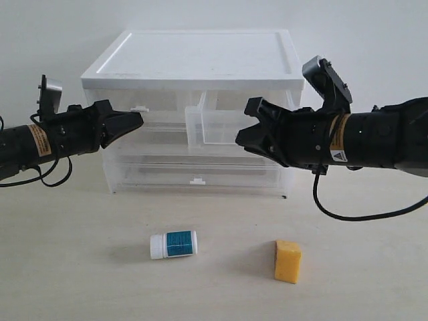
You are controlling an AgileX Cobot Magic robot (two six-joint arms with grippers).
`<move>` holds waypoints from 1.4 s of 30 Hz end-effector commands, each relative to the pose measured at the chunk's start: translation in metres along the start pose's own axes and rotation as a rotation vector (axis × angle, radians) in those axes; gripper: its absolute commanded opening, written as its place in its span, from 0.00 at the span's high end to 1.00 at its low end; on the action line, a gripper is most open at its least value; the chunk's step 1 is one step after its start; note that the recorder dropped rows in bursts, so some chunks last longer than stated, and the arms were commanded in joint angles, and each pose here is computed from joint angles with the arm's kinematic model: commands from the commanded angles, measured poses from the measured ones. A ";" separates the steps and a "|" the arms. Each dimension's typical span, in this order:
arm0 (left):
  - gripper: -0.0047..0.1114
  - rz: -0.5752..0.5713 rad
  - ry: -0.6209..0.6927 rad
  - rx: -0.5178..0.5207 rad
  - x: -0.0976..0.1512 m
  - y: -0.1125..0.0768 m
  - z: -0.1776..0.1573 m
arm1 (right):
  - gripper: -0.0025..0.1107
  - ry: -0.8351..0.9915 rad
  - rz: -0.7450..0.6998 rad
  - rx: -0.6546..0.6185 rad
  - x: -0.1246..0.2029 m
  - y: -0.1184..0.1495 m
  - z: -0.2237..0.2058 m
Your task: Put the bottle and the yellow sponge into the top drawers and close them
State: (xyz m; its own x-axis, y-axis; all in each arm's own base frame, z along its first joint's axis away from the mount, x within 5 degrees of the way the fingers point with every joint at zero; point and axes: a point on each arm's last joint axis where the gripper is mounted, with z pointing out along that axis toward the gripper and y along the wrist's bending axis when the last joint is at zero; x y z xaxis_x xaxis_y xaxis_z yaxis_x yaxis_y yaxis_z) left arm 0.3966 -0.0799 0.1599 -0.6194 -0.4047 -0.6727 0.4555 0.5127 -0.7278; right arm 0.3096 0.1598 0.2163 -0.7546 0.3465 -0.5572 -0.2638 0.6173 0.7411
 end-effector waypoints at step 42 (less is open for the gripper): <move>0.93 -0.029 -0.085 -0.073 -0.013 0.007 -0.002 | 0.46 0.369 -0.971 0.013 0.109 0.075 0.049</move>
State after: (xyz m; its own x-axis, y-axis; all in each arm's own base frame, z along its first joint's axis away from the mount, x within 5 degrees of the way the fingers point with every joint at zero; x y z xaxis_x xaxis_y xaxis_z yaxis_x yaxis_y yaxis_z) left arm 0.3967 -0.0797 0.1595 -0.6201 -0.4039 -0.6726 0.4519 0.5168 -0.7271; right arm 0.2293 0.2773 0.2014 -0.4068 -0.5007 -0.7641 -0.8629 0.4852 0.1415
